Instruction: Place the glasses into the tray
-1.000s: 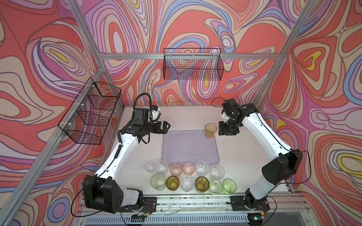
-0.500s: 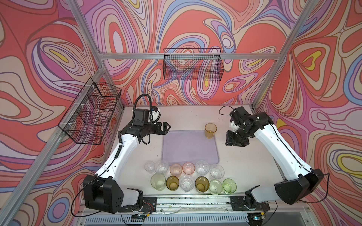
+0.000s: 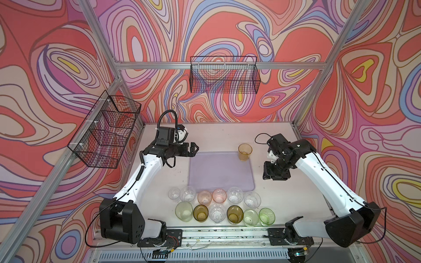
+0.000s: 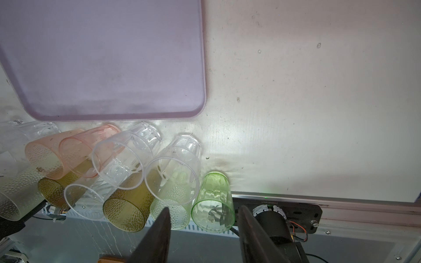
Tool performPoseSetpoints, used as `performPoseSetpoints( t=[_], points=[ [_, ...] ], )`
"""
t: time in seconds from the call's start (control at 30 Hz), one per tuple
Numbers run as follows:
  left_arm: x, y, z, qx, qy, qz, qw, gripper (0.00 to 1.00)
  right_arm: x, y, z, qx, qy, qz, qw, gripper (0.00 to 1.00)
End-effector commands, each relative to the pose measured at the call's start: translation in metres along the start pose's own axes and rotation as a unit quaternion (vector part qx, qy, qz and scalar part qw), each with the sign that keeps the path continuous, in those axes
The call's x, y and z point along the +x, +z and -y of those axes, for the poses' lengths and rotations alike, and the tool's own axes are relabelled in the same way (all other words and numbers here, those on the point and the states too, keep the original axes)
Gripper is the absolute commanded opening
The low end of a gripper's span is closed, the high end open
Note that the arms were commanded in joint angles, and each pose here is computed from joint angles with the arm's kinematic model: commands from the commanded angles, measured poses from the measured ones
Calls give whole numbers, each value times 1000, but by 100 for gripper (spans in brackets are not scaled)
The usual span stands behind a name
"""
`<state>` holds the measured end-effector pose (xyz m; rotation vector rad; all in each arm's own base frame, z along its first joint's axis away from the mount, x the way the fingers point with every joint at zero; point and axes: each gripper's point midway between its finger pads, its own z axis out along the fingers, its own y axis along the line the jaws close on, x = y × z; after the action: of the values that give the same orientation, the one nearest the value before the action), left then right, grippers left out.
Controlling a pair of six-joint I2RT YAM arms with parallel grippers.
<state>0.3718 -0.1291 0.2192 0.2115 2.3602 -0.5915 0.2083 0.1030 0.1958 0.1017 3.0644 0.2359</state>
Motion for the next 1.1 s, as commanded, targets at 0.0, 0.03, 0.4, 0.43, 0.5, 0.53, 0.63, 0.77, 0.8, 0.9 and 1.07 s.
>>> performPoseSetpoints(
  t=[0.0, 0.03, 0.4, 0.43, 0.5, 0.53, 0.63, 0.77, 0.8, 0.9, 1.07],
  points=[
    [-3, 1, 1, -1, -1, -6, 1000, 100, 11, 5, -3, -15, -8, -3, 1000, 50],
    [-3, 0, 1, -1, -1, -7, 1000, 100, 14, 9, -2, -18, -8, -6, 1000, 51],
    [-8, -2, 3, 2, 1, 2, 1000, 100, 30, 41, -8, -32, 0, -23, 999, 53],
    [-9, -3, 3, 2, 0, 2, 1000, 100, 31, 43, -8, -33, 0, -24, 999, 53],
    [-10, -3, 3, 2, 1, 4, 1000, 100, 32, 48, -9, -31, 0, -26, 999, 53],
    [-10, -3, 4, 2, 2, 4, 1000, 100, 33, 50, -8, -29, 2, -28, 999, 53],
    [-11, -3, 5, 7, 1, 6, 1000, 100, 37, 58, -11, -26, -1, -35, 999, 53],
    [-15, -5, 9, 16, -1, 11, 1000, 100, 41, 69, -11, -18, -1, -40, 999, 52],
    [-16, -5, 10, 17, -2, 14, 1000, 100, 42, 71, -10, -15, 0, -42, 999, 52],
    [-16, -4, 10, 20, -6, 16, 1000, 100, 44, 77, -9, -11, 3, -43, 999, 51],
    [-14, -2, 8, 15, -7, 8, 1000, 100, 45, 88, -8, -10, 7, -51, 999, 50]
  ],
)
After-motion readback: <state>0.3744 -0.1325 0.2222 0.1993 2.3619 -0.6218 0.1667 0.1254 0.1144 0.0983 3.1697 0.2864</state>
